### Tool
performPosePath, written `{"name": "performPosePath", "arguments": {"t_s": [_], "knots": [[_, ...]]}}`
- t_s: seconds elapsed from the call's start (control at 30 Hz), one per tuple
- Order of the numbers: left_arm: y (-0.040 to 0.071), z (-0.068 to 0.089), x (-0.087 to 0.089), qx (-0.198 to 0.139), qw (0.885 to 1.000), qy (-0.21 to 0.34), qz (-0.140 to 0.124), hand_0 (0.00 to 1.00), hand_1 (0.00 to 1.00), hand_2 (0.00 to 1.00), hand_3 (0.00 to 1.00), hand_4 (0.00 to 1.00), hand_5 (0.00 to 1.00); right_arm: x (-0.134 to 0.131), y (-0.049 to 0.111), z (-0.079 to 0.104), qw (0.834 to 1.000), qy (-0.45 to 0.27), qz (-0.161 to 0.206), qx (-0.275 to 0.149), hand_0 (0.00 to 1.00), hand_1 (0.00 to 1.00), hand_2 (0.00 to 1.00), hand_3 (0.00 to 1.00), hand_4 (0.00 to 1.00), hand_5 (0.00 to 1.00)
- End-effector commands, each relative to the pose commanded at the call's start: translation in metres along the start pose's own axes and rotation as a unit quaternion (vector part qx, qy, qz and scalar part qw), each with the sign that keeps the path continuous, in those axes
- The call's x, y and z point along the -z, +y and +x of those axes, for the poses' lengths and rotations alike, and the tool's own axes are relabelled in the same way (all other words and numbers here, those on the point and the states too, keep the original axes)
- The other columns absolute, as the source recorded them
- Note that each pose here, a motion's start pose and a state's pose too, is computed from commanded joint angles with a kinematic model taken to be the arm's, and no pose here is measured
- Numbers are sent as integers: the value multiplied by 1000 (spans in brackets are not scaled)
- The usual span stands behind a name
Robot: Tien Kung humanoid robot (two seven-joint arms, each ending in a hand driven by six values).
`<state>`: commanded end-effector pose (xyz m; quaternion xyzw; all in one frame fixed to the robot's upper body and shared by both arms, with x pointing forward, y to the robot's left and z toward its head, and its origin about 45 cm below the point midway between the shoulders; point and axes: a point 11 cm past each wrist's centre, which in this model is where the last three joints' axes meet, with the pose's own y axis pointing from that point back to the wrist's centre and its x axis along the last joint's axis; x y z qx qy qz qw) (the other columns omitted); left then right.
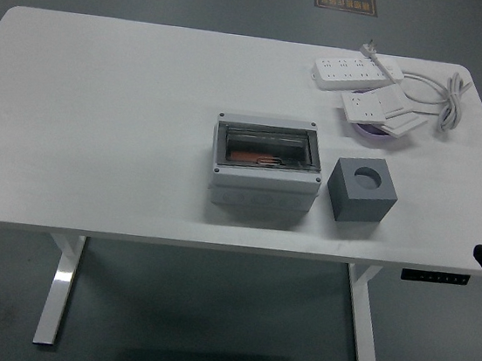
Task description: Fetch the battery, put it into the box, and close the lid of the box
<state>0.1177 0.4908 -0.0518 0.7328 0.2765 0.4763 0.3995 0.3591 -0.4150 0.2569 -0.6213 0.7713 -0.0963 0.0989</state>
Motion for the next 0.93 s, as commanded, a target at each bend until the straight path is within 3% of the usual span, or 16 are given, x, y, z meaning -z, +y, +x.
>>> {"name": "performPosePath", "arguments": {"t_s": [0.47,0.93], "knots": [[-1,-10,5,12,1000,3,5,632,698,573,541,500,2,3,1,2,1000,6,4,-2,839,834,844,841,886,287],[-1,0,2,4,1000,5,-1,632,698,573,541,500,2,11,2,12,1000,8,16,-14,838,827,834,837,884,306]]}}
